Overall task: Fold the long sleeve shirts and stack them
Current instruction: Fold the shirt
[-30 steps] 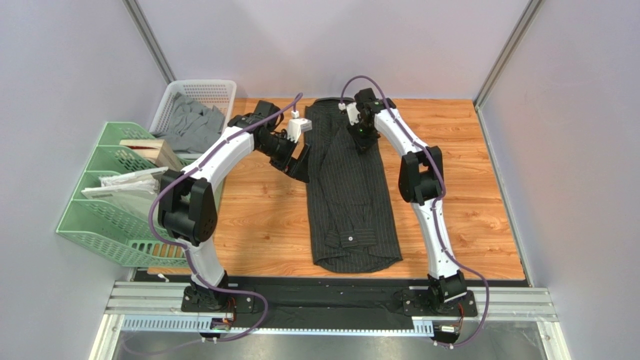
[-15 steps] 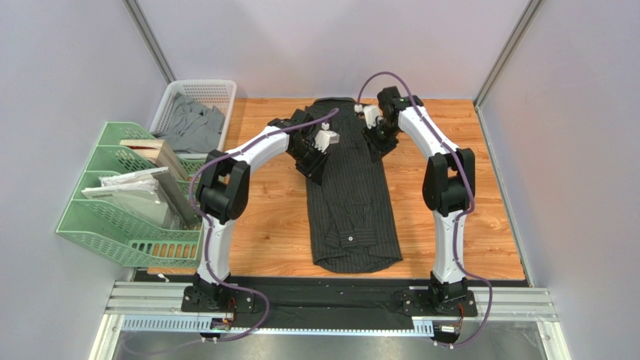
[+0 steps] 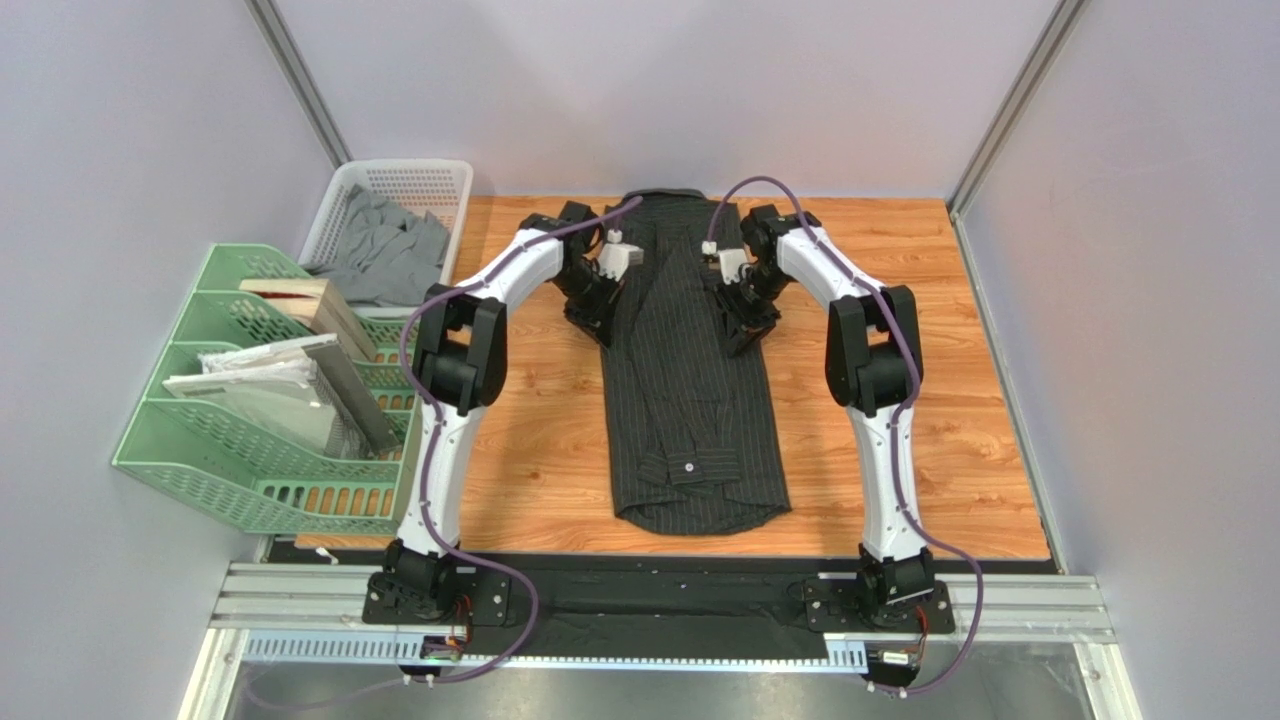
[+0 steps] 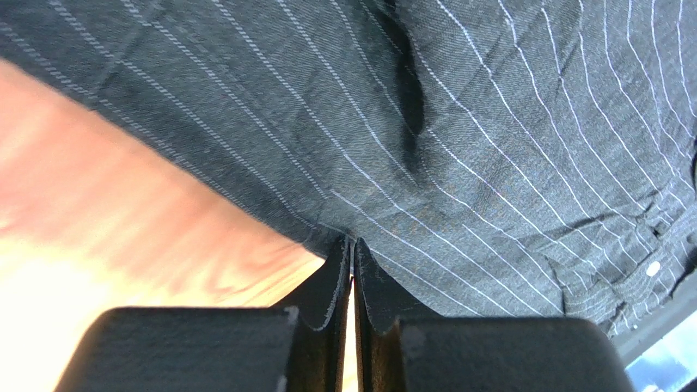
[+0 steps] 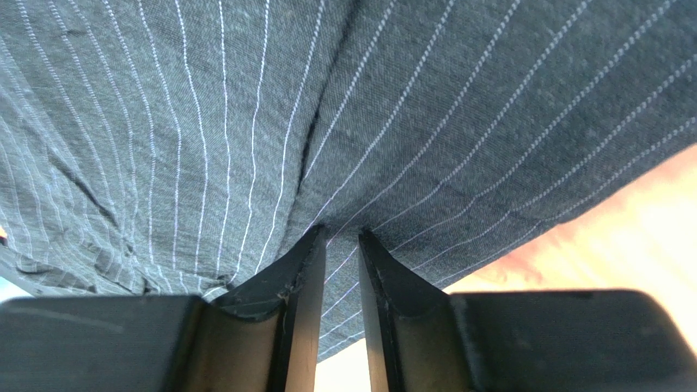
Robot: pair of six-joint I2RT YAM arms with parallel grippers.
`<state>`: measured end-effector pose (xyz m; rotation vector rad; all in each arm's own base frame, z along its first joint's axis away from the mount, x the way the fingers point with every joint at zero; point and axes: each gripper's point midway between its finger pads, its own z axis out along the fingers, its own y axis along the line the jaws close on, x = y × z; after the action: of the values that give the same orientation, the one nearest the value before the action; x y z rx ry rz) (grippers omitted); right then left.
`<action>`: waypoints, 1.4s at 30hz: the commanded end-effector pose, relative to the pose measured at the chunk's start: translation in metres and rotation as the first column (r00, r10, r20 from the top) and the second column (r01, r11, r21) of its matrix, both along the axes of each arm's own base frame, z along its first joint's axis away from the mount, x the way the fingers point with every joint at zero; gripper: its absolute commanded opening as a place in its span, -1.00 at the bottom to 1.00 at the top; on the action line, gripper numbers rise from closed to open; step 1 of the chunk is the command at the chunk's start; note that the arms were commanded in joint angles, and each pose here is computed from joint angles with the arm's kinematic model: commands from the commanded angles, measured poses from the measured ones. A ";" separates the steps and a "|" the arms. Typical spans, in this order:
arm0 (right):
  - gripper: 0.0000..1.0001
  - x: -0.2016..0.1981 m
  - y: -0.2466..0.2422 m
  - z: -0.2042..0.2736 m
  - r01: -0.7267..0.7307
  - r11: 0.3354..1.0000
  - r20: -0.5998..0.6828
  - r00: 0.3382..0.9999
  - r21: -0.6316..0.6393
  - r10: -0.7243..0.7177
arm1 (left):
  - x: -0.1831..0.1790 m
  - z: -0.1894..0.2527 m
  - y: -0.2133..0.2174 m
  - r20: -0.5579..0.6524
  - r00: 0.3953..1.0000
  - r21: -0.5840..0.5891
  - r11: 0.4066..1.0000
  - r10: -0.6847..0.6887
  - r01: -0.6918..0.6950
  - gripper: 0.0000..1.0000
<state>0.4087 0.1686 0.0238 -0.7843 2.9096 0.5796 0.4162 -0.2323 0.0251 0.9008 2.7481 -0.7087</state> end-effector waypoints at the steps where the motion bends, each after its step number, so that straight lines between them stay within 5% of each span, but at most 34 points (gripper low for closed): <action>1: -0.43 0.021 0.018 -0.008 0.037 0.998 0.014 0.999 0.058 -0.038 | 0.011 0.006 0.009 0.017 1.000 0.040 0.999 0.002 -0.002 -0.85; 13: -0.40 0.018 0.028 0.008 0.056 0.993 0.015 0.998 0.106 -0.058 | 0.047 0.012 0.036 0.114 0.993 0.089 0.996 0.013 -0.023 -0.90; 20: -0.36 -0.013 0.016 0.046 0.019 0.993 0.054 0.998 0.119 -0.026 | -0.004 0.060 0.021 0.152 0.987 -0.001 0.999 -0.051 0.052 -0.85; 25: -0.31 -0.041 0.023 0.079 -0.046 0.971 0.118 0.993 0.233 0.019 | -0.036 0.089 0.009 0.235 0.965 -0.106 0.984 -0.113 0.141 -0.56; 27: -0.16 -0.032 0.024 0.104 -0.112 0.964 0.237 0.970 0.240 0.053 | -0.049 0.122 0.008 0.331 0.934 -0.143 0.970 -0.139 0.195 -0.23; 30: -0.04 -0.024 0.017 0.159 -0.239 0.941 0.452 0.885 0.239 0.110 | -0.058 0.181 0.014 0.560 0.806 -0.111 0.947 -0.191 0.302 0.01; 31: 0.00 -0.029 0.016 0.193 -0.290 0.929 0.555 0.823 0.231 0.119 | -0.074 0.203 0.021 0.660 0.716 -0.056 0.936 -0.227 0.348 0.05; 34: 0.33 -0.036 0.019 0.225 -0.431 0.883 0.711 0.679 0.186 0.181 | -0.092 0.237 0.033 0.833 0.490 0.044 0.914 -0.257 0.404 0.70; 35: 0.54 -0.041 0.020 0.243 -0.466 0.867 0.757 0.627 0.178 0.182 | -0.105 0.239 0.027 0.854 0.443 0.038 0.880 -0.275 0.473 0.93; 36: 0.99 -0.046 0.024 0.247 -0.499 0.849 0.778 0.599 0.177 0.190 | -0.115 0.239 0.024 0.866 0.402 0.049 0.851 -0.297 0.522 0.98; 38: 0.97 -0.069 0.031 0.230 -0.585 0.783 0.770 0.593 0.213 0.234 | -0.142 0.223 0.018 0.865 0.384 0.034 0.800 -0.324 0.599 0.98; 40: 1.00 -0.092 0.032 0.217 -0.744 0.651 0.799 0.478 0.148 0.365 | -0.164 0.199 0.017 0.825 0.432 -0.002 0.763 -0.364 0.646 0.98; 41: 1.00 -0.127 0.024 0.192 -0.774 0.600 0.717 0.535 0.202 0.448 | -0.189 0.191 0.012 0.809 0.413 -0.033 0.669 -0.418 0.742 0.99; 42: 1.00 -0.141 0.024 0.171 -0.814 0.547 0.681 0.515 0.198 0.520 | -0.210 0.170 0.018 0.747 0.454 -0.050 0.640 -0.486 0.767 0.98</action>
<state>0.3269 0.1885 0.2711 -1.3113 1.7600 0.6633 0.2588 -0.2058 0.2648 1.4193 1.4965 -0.5012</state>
